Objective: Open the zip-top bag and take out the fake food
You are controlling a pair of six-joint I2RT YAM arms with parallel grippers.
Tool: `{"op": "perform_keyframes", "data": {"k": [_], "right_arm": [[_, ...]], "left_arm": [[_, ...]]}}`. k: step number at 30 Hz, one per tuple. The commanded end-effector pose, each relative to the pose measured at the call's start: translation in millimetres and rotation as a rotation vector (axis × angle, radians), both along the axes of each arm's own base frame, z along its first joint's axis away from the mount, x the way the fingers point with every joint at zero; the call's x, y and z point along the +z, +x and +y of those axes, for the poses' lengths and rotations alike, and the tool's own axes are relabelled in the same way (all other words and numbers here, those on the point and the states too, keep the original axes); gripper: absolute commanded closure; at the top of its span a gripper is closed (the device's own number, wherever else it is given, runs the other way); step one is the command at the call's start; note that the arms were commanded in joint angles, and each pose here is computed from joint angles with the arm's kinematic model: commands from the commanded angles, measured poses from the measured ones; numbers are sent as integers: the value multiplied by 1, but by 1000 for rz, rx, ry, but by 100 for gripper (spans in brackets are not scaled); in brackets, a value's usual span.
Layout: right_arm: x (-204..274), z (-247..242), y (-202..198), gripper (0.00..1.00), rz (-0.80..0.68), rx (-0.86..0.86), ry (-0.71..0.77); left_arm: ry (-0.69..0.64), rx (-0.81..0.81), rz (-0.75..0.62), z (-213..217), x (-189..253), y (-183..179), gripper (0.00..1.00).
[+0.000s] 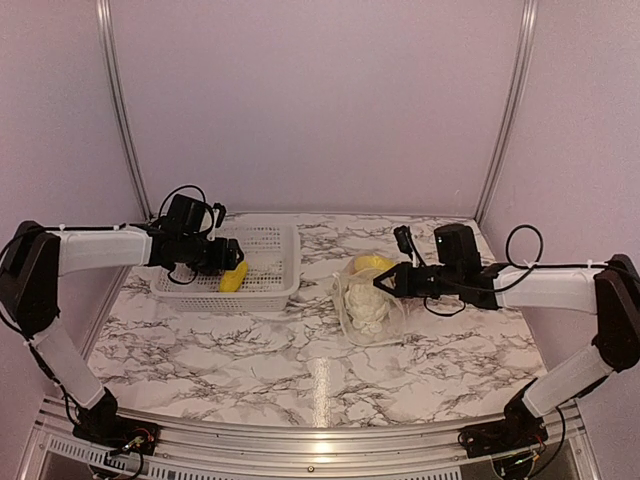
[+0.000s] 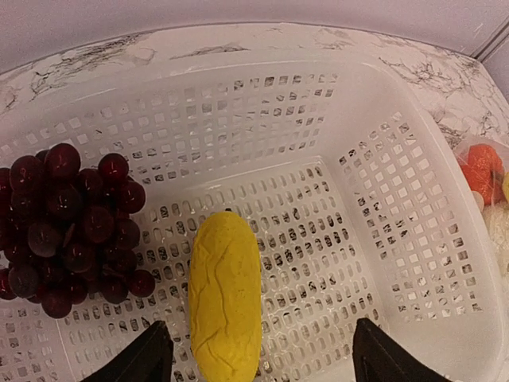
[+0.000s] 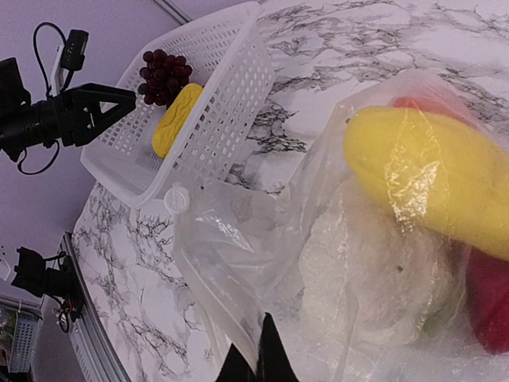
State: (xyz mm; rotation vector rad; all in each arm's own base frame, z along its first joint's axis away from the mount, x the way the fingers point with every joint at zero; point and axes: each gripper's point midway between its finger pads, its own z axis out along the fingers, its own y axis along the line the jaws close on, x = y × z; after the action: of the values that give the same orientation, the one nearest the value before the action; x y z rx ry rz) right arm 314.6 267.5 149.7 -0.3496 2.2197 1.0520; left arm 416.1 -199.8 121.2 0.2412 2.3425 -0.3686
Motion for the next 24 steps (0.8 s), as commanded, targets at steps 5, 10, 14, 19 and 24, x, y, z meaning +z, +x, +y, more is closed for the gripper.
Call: {"op": "perform_keyframes", "data": {"k": [5,10,14,19,24], "right_arm": [[27,22,-10,100,-33,8,88],[33,39,-19,100,-31,27,115],[39,53,-21,100,-30,56,135],[47,64,-21,100,-35,85,151],[43,62,-16,100,-53,74,106]], "left_arm": [[-82,-146,-170,-30,46,-30,18],[-146,-233,-254,-55,60,-50,19],[-156,-345,-325,-85,64,-75,20],[-191,-458,-409,-118,70,-100,22],[-185,-575,-488,-150,72,-127,24]]}}
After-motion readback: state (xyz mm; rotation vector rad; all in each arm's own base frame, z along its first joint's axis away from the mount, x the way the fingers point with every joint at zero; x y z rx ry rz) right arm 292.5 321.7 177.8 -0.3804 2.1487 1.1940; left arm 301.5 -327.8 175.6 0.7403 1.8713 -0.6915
